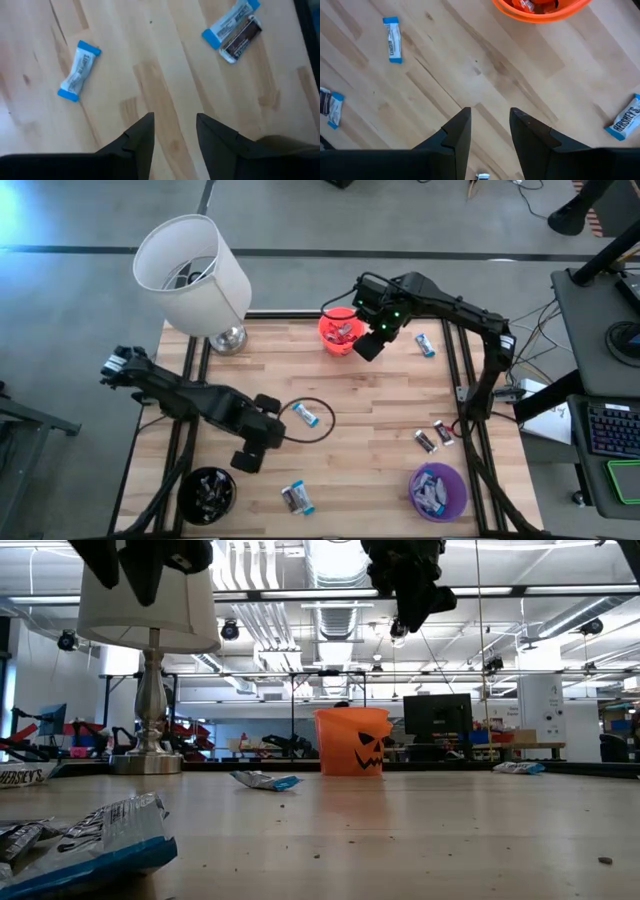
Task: Organize candy in baskets
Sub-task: Put the white chocolate into the purple bucket
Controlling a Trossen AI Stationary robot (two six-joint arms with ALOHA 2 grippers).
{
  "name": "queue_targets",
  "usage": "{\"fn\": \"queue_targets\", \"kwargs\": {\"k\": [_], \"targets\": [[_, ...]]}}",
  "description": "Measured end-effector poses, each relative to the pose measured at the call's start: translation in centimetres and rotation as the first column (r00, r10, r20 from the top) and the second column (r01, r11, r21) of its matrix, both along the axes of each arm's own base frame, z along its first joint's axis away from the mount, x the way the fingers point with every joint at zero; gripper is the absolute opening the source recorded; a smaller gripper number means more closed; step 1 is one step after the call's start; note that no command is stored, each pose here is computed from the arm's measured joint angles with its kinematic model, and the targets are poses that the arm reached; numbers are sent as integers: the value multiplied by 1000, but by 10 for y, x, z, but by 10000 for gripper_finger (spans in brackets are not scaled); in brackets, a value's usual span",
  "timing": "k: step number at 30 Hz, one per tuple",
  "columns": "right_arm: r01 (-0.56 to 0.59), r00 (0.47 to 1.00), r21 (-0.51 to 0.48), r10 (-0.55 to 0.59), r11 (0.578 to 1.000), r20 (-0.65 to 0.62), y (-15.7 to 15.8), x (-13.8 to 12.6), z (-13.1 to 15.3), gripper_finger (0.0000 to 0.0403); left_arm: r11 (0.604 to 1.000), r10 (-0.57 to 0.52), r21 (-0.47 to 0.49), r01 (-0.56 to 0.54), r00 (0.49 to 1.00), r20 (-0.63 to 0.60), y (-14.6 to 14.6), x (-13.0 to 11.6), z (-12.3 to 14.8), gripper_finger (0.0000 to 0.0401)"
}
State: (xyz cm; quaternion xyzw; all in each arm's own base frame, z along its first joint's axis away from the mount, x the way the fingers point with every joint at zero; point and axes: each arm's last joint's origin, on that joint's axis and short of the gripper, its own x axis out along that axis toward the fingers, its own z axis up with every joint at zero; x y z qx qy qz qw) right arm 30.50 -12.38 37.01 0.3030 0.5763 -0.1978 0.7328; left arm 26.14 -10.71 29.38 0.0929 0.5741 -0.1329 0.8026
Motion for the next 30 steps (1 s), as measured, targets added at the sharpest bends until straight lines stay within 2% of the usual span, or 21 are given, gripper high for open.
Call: {"fn": "queue_targets", "kwargs": {"k": [5, 12, 16, 25, 30], "targets": [[-29, 1000, -7, 29, 1000, 2, 1, -1, 1, 125, 1000, 16, 4, -16, 999, -30, -11, 24, -3, 158], [-72, 997, -4, 72, 997, -22, 3, -4, 1, 125, 989, -141, 47, 142, 990, -31, -32, 65, -13, 168], [-80, 997, -10, 80, 997, -16, 4, -7, 4, 125, 983, -182, -5, 182, 982, -52, -40, 81, -20, 168], [-80, 992, -65, 86, 995, 90, 17, -39, 38, 125, 977, -215, -24, 214, 973, -84, -60, 95, -48, 168], [-51, 985, -94, 66, 994, 162, 27, -62, 59, 125, 967, -249, -80, 242, 964, -90, -75, 99, -64, 168]]}}
